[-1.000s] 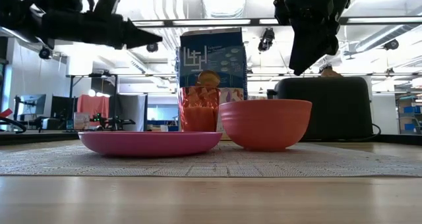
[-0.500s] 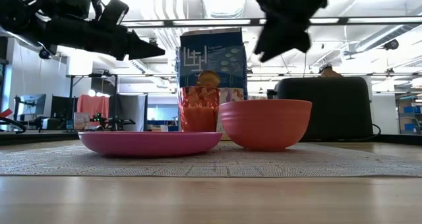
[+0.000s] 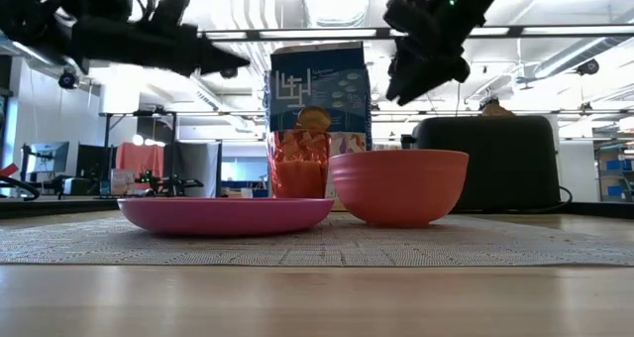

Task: Arrange a breakfast setting
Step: Pour the cereals from the cereal box into the orange bowl on the table mat

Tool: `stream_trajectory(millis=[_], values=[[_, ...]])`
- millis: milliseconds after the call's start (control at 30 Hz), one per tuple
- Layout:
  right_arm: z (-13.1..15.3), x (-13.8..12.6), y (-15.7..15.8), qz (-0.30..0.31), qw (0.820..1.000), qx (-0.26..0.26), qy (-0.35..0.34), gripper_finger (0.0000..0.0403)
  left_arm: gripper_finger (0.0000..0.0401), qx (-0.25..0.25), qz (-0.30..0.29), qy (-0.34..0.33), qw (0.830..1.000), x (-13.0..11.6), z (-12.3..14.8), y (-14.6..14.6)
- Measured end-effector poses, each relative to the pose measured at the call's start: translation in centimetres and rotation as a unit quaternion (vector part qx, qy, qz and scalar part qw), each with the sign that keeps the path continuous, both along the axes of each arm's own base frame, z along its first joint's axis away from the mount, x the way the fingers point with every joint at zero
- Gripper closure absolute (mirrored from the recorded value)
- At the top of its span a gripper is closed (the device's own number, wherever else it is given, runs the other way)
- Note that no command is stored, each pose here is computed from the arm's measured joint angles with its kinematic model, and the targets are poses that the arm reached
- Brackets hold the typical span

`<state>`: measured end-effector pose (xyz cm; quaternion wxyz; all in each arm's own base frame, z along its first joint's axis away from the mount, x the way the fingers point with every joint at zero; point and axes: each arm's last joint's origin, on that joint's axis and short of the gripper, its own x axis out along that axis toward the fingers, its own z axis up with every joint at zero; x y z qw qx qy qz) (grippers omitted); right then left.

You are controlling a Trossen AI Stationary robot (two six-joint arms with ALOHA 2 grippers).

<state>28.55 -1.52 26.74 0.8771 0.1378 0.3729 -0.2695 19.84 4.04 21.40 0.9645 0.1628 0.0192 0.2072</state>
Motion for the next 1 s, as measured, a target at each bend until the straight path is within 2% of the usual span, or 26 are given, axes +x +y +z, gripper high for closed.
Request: stream_trajectory(millis=[100,333,600,833,1000], values=[[-0.2,-0.5,-1.3,-0.018,1.000,0.000,0.024,0.0224,0.0316,0.029,0.001,-0.006,1.000,0.4,1.2,0.1],[-0.2,-0.9,-4.2,-0.035,0.999,0.009,0.033,0.0171,0.0316,0.022,-0.004,0.034,0.999,1.0,1.6,0.1],[2.9,-0.8,-8.2,-0.057,0.997,-0.047,-0.010,0.0150,0.0316,0.012,-0.006,0.057,0.998,1.2,1.2,0.3],[3.8,-1.0,-10.4,0.003,0.990,-0.140,0.014,0.0156,0.0316,-0.017,0.015,0.067,0.997,0.9,0.7,1.1],[3.9,-1.0,-11.8,0.009,0.985,-0.172,0.010,0.0157,0.0316,-0.034,0.028,0.080,0.996,0.4,-0.2,1.5]])
